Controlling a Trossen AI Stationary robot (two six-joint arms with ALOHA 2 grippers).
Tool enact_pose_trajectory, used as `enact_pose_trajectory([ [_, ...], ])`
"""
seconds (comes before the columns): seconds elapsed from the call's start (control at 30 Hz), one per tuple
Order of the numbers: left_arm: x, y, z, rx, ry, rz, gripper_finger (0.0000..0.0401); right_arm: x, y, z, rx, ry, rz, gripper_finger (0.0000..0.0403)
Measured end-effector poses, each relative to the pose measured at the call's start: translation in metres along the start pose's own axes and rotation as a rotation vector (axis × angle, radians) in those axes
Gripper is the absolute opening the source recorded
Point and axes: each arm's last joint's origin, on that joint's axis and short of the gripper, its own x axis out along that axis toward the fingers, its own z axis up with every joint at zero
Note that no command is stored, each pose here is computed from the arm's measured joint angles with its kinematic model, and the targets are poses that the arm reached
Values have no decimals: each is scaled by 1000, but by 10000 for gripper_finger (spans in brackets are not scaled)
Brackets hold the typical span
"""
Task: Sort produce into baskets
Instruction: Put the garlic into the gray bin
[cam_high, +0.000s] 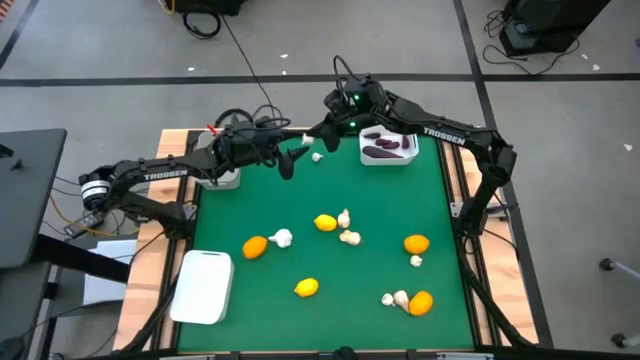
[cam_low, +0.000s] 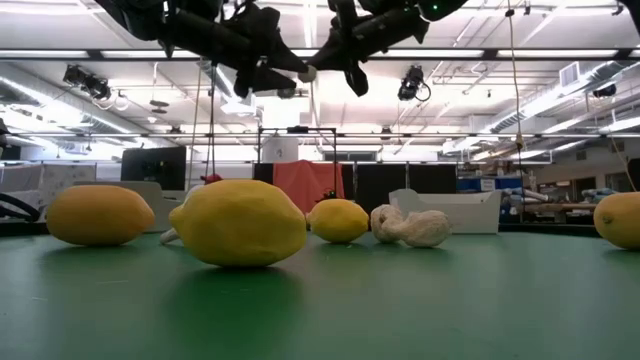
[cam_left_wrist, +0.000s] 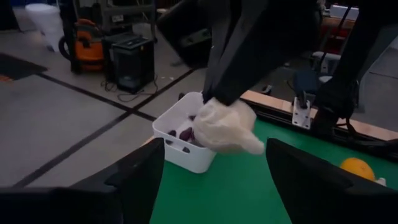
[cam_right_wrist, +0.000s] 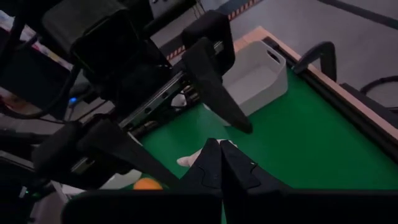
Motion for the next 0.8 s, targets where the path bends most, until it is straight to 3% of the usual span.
enact_pose_trajectory([
  [0.57,0,0,5,19,-47,-4,162,2,5,2,26,-28,12,3],
  [0.8,0,7,3,-68,-26,15,114,6,2,0,60,-23,4,57],
])
